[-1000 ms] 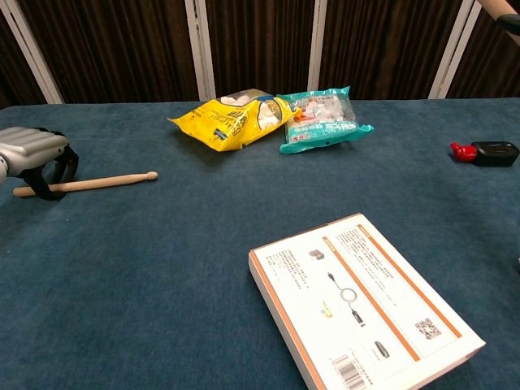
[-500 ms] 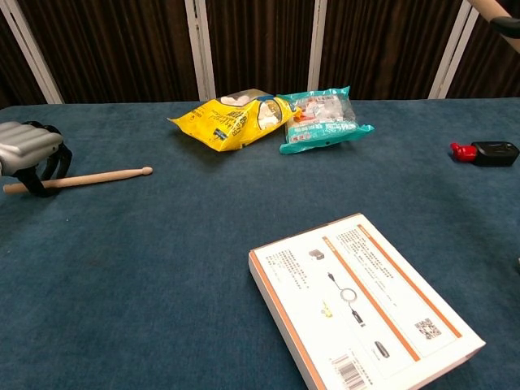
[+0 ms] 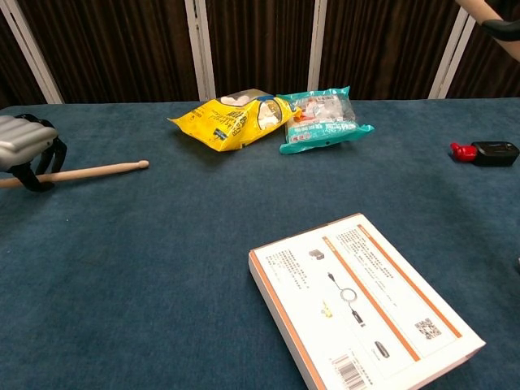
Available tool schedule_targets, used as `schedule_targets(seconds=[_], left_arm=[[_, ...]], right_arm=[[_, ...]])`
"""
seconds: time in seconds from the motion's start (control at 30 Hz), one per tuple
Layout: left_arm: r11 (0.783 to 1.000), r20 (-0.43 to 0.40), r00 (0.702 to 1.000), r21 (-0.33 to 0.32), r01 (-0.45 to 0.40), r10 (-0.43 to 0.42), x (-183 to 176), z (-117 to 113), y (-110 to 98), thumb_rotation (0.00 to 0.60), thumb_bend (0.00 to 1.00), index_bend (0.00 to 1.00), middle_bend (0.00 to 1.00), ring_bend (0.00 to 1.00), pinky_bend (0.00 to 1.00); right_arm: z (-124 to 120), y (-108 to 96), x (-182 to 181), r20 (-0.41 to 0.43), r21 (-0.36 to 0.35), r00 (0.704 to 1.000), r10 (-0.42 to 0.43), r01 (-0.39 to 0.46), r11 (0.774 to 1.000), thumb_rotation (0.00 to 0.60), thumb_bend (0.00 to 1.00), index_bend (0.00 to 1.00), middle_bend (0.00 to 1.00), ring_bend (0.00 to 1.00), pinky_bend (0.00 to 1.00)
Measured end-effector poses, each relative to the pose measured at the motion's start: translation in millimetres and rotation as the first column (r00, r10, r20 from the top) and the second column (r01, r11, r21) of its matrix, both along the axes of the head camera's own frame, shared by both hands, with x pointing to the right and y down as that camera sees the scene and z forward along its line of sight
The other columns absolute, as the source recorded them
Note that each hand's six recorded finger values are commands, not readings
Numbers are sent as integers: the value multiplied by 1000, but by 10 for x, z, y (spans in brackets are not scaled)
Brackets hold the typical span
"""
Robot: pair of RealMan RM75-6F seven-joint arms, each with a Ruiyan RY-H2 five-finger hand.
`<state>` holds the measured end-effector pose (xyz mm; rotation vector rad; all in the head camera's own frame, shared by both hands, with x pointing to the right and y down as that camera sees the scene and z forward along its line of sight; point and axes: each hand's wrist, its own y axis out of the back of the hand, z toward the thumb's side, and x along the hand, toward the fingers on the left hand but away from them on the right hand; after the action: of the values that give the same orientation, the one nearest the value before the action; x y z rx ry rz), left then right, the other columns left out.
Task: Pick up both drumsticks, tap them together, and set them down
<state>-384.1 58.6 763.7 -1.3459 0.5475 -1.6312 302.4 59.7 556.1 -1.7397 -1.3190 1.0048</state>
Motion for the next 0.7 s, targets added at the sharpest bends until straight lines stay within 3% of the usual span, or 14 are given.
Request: schedule_targets(seconds=[0.4,0.57,0.7], left_arm=[[995,-79,996,89,-40,47,76,-241,-60,600,542,665,616,101,0],[979,-169,980,189,-74,107,206,-517,-99,600,544,670,614,102,0],[953,-274,944,286,-100,182,346,-851,-93,600,543,676,617,101,0]], right_arm=[[81,-43,-107,-10,-20,1000,-11,11,1000,600,526,749,645,389,0],[127,-64,-199,-4,-24,1000,-22,21,999,600,526,749,645,390,0],[165,-105,-297,0,-22,1000,-31,31,999,600,528,749,645,393,0]])
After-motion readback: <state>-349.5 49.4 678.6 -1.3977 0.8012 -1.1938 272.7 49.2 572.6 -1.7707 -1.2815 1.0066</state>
